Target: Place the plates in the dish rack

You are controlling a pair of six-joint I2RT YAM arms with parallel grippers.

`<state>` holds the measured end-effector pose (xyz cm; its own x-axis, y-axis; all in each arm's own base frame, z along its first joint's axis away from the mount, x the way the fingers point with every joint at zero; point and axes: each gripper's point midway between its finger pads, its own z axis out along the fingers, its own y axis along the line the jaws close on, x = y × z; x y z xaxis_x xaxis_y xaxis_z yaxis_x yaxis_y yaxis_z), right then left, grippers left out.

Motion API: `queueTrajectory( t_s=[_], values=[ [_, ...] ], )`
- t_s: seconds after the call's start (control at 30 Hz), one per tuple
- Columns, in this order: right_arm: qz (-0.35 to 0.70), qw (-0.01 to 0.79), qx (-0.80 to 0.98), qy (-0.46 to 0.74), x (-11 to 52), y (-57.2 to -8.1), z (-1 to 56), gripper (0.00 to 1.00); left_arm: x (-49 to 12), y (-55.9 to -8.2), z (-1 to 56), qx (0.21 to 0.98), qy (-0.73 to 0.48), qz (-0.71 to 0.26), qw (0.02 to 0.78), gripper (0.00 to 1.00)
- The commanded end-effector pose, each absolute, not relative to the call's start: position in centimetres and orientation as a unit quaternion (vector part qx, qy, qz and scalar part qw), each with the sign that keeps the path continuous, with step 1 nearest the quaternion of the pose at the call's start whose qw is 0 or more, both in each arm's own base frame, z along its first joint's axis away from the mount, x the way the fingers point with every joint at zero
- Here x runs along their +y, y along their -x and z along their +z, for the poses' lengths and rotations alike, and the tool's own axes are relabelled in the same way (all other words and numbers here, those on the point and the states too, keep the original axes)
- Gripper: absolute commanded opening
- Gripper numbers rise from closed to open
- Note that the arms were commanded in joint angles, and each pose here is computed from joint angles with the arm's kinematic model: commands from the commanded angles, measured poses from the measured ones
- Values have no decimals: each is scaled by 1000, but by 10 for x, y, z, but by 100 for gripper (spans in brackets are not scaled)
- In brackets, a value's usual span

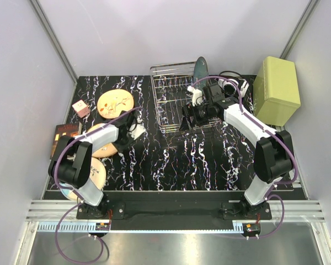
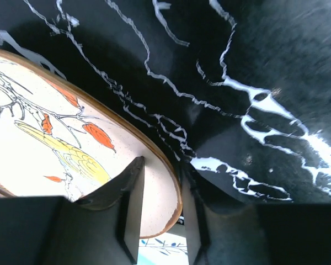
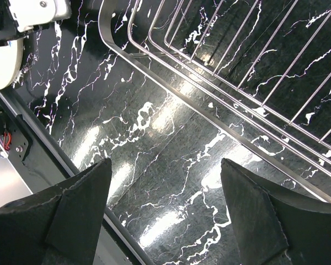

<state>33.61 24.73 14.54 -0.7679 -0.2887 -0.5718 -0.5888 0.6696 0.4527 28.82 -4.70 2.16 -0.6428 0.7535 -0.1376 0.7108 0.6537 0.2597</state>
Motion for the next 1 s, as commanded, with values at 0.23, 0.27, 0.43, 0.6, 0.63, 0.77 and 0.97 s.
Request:
queueTrajectory(
  t_s=[0.23, 0.27, 0.43, 0.6, 0.63, 0.77, 0.97],
  values=[
    [310, 269, 874, 261, 245, -340, 158, 87, -108, -244, 27, 869, -479, 4, 125, 13],
    [309, 270, 874, 261, 245, -340, 158, 86, -116, -231, 26, 866, -487, -24, 111, 13],
    [303, 273, 874, 264, 241, -336, 158, 87, -149, -189, 34, 837, -533, -89, 88, 13],
    [292, 270, 879, 264, 233, -326, 153, 87, -191, -149, 47, 794, -584, -148, 76, 14],
    [290, 269, 880, 263, 231, -323, 153, 87, -196, -144, 50, 788, -592, -155, 75, 14],
    [298, 247, 889, 244, 225, -302, 143, 87, -224, -125, 58, 758, -623, -180, 74, 14],
    [300, 233, 901, 212, 212, -275, 127, 88, -265, -119, 55, 747, -624, -219, 66, 16]
  ],
)
